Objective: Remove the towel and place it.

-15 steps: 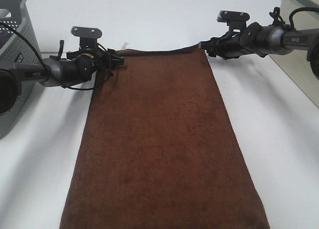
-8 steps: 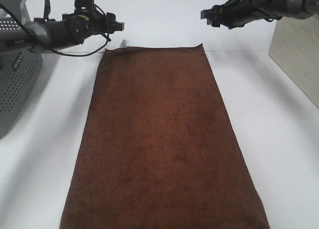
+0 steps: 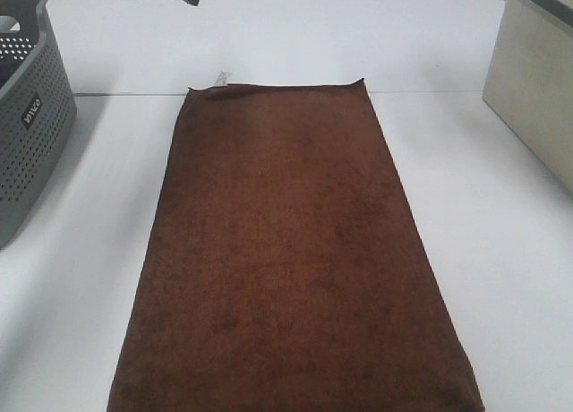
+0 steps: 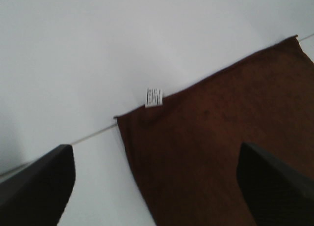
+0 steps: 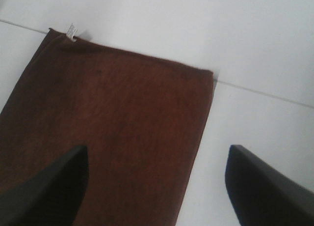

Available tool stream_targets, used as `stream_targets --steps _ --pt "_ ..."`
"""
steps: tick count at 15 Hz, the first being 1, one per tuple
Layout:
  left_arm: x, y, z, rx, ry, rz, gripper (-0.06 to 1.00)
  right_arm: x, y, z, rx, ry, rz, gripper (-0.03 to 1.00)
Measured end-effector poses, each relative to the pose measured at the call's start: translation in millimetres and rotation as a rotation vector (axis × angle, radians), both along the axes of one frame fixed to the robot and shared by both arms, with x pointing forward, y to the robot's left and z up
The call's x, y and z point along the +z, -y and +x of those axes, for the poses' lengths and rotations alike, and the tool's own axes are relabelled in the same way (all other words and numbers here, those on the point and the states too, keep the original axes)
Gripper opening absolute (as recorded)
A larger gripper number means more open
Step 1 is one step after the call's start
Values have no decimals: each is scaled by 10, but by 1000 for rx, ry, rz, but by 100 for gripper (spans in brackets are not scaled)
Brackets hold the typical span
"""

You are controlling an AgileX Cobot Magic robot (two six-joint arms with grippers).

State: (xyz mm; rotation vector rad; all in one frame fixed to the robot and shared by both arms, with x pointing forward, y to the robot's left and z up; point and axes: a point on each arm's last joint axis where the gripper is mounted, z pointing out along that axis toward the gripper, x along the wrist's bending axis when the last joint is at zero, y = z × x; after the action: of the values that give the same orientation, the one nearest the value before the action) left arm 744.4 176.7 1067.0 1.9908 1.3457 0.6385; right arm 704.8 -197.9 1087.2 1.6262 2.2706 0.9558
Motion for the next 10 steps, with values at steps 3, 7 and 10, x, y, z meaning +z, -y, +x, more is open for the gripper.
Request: stream_targets --steps 3,7,10 --pt "384 -312 -278 143 -125 2 84 434 173 -284 -94 -50 48 75" --pt "744 -1285 -525 391 -202 -46 84 878 563 -598 -192 -34 34 75" --pt "828 -1672 -665 472 -224 -56 84 881 620 -710 -203 -77 -44 75"
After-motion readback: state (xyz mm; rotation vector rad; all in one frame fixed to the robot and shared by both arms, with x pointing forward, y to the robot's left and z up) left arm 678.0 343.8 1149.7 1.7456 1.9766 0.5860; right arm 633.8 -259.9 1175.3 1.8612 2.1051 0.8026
